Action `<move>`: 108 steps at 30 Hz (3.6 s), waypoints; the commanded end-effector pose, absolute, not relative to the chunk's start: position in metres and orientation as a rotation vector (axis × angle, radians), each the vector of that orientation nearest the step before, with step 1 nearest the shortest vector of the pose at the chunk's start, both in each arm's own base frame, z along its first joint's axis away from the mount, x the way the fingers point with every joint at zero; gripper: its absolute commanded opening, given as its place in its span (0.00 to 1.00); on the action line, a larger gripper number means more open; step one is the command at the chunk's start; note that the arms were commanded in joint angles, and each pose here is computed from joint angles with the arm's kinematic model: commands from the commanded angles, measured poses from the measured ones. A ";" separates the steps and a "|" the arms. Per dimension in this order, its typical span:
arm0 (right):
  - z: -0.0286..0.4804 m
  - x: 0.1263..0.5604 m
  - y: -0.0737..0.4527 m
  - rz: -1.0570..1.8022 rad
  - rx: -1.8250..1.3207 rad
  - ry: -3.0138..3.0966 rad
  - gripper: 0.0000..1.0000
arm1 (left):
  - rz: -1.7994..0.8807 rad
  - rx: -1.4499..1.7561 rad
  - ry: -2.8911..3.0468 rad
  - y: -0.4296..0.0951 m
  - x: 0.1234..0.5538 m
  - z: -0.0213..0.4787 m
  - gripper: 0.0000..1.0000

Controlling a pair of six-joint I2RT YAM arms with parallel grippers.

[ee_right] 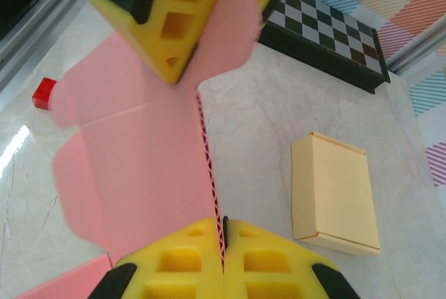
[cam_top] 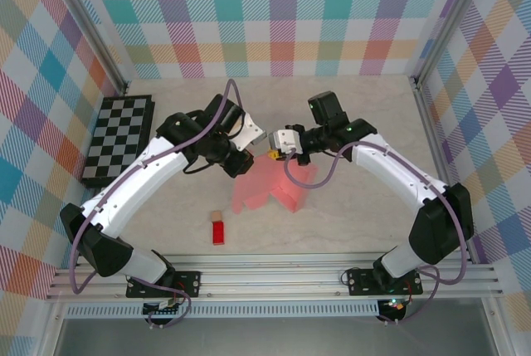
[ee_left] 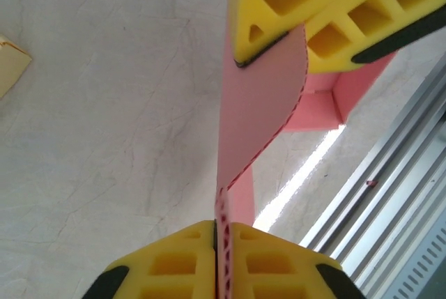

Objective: Fold the paper box

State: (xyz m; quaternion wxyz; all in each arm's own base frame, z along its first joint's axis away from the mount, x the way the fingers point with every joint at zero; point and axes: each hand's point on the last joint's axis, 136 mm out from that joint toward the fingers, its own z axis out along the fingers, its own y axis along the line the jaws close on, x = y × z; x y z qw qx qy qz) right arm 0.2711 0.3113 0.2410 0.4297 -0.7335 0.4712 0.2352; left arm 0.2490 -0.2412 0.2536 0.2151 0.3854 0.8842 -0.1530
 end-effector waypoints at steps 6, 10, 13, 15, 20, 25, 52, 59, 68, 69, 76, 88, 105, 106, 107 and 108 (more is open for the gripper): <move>0.246 0.284 0.296 0.624 -1.649 1.261 0.00 | -0.395 0.749 2.313 -0.210 0.275 0.273 0.50; 0.250 0.297 0.278 0.629 -1.480 1.307 0.00 | -0.424 0.370 2.269 -0.166 0.290 0.265 0.62; 0.249 0.312 0.260 0.616 -1.314 1.342 0.00 | -0.588 0.014 2.292 -0.137 0.297 0.238 0.66; 0.247 0.316 0.251 0.632 -1.234 1.346 0.00 | -0.687 -0.205 2.328 -0.125 0.305 0.211 0.67; 0.234 0.301 0.250 0.689 -1.218 1.301 0.00 | -0.804 -0.614 2.413 -0.110 0.333 0.166 0.80; 0.223 0.289 0.251 0.737 -1.241 1.277 0.00 | -0.823 -0.743 2.431 -0.115 0.368 0.161 0.89; 0.148 0.293 0.246 0.709 -1.231 1.437 0.00 | -0.915 -0.625 2.614 -0.246 0.360 0.134 0.84; 0.140 0.287 0.250 0.671 -1.287 1.451 0.00 | -1.013 -0.665 2.574 -0.267 0.345 0.152 0.83; 0.131 0.283 0.252 0.634 -1.347 1.489 0.00 | -1.079 -0.600 2.500 -0.277 0.345 0.187 0.58; 0.130 0.282 0.252 0.628 -1.354 1.491 0.00 | -1.085 -0.592 2.499 -0.279 0.344 0.189 0.55; 0.122 0.280 0.250 0.591 -1.384 1.525 0.06 | -0.995 -0.480 2.552 -0.285 0.328 0.183 0.54; 0.130 0.286 0.246 0.617 -1.307 1.656 0.38 | -0.645 -0.334 2.641 -0.263 0.297 0.137 0.50; 0.128 0.292 0.238 0.531 -1.369 1.613 0.00 | -0.512 -0.093 2.611 -0.216 0.329 0.194 0.83; 0.131 0.292 0.239 0.532 -1.374 1.590 0.00 | -0.533 -0.098 2.630 -0.211 0.332 0.193 0.83; 0.135 0.291 0.241 0.536 -1.383 1.557 0.00 | -0.558 -0.114 2.653 -0.204 0.336 0.189 0.84; 0.140 0.290 0.243 0.541 -1.393 1.528 0.00 | -0.575 -0.132 2.676 -0.197 0.338 0.182 0.84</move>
